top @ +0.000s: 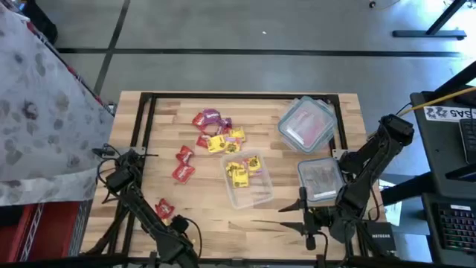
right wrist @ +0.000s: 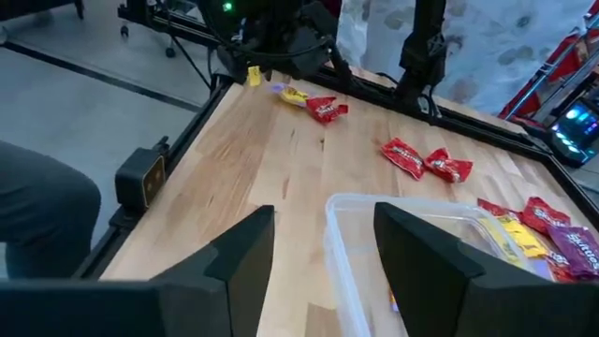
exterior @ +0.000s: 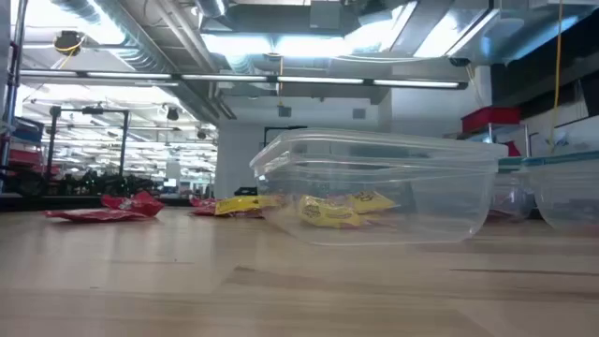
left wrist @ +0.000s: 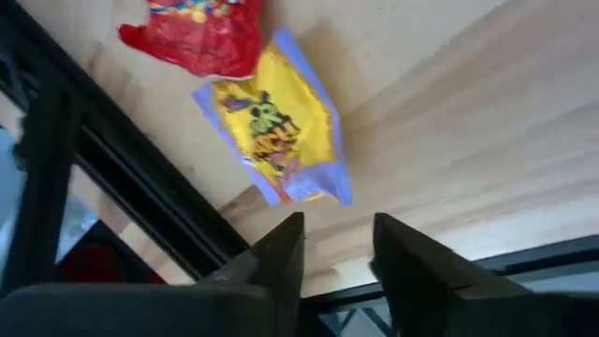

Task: Sort candy
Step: Put the yellow candy into the rectangular transparent food container

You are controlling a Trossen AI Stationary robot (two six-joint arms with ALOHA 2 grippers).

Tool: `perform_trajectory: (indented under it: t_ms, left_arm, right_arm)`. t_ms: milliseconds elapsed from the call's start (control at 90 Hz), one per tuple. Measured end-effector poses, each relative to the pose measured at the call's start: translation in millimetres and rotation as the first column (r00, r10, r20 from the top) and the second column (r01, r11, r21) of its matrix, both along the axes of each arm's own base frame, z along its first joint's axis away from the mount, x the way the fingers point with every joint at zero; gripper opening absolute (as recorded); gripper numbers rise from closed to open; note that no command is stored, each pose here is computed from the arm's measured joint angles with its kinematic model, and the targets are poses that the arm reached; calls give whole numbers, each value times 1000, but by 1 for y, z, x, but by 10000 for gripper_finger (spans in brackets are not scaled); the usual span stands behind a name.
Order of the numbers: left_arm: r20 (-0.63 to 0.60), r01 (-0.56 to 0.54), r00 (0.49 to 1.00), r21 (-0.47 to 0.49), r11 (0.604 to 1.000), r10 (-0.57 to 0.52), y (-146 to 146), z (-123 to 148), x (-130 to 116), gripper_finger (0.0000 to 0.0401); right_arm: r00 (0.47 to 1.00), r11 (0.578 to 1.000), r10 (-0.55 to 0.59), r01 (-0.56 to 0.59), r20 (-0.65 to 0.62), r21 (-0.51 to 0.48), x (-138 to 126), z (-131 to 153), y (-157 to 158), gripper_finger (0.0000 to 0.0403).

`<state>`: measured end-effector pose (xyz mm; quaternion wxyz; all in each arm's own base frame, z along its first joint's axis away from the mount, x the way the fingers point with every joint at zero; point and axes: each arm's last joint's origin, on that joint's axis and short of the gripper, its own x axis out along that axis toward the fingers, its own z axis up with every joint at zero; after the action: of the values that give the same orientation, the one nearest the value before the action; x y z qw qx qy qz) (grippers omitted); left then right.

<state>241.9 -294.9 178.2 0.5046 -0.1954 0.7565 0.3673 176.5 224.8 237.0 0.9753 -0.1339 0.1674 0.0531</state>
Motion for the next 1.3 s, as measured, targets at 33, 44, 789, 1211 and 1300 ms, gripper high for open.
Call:
perform_trajectory:
  t_ms: [33, 44, 789, 1211, 1300]
  left_arm:
    - [8, -10, 1000, -5, 1000, 10, -1, 0, 1, 153]
    - [11, -13, 1000, -6, 1000, 13, -1, 0, 1, 158]
    - [0, -79, 997, 21, 997, 79, 12, -49, -14, 171]
    - [-3, -49, 999, 34, 998, 49, 14, -35, -1, 4]
    - [17, -52, 999, 60, 997, 51, 14, -13, 9, 1]
  right_arm:
    - [1000, 1000, 1, -1, -1, 0, 0, 0, 0, 172]
    - [1000, 1000, 1, -1, -1, 0, 0, 0, 0, 172]
    - [1000, 1000, 2, -2, -1, 2, 0, 0, 0, 172]
    - [1000, 1000, -1, 1, 2, 3, 0, 0, 0, 172]
    - [1000, 1000, -1, 1, 2, 3, 0, 0, 0, 172]
